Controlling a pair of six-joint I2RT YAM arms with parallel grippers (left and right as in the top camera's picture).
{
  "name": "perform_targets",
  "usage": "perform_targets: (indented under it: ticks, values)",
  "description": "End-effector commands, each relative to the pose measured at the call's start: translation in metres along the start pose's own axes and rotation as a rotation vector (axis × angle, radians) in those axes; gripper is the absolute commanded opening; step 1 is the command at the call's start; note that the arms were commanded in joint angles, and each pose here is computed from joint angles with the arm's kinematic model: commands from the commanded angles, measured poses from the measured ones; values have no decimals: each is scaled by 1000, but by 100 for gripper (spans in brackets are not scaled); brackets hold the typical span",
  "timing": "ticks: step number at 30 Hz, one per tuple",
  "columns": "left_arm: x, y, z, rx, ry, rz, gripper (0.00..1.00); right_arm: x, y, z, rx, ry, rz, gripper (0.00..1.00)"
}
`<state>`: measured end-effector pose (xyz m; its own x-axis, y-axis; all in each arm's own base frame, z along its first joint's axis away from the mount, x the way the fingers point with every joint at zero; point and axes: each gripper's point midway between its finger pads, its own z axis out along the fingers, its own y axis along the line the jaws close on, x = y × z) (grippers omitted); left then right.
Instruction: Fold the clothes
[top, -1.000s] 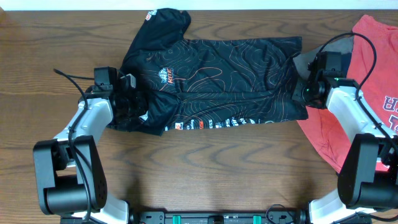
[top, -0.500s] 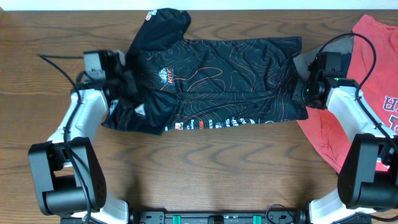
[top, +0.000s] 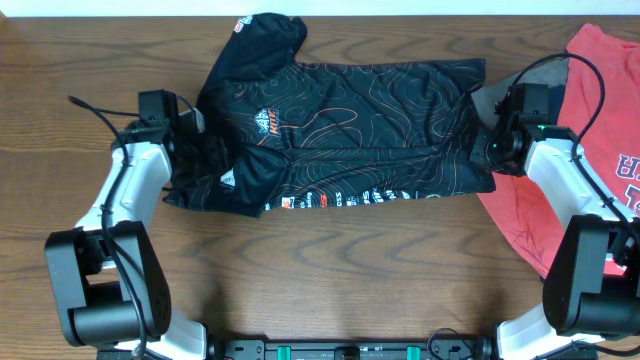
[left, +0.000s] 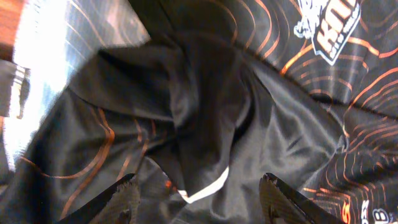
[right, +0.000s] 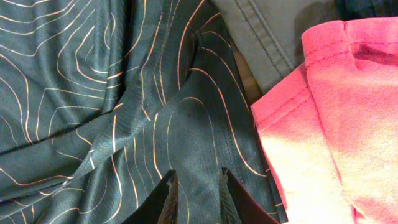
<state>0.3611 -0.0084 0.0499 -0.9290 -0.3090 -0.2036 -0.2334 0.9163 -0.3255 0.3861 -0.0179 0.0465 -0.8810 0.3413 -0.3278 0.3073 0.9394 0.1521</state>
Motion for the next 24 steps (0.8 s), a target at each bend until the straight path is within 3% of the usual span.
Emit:
perform_targets:
  ticks: [1, 4, 6, 10, 15, 24]
  values:
    - [15, -2, 9, -5, 30, 40, 63, 3, 1, 3, 7, 12, -4, 21]
    - [19, -4, 16, -14, 26, 61, 63, 5, 1, 3, 8, 17, -4, 21]
    - [21, 2, 18, -59, 23, 71, 52, 6, 0, 3, 10, 21, -4, 21]
    - [21, 6, 19, -101, 16, 77, 41, 6, 0, 3, 10, 24, -4, 21]
    - [13, 8, 18, -116, -15, 83, 6, 6, 0, 3, 11, 25, -3, 21]
    - [-11, 2, 13, -95, -107, 91, 6, 7, 0, 3, 11, 27, -4, 20]
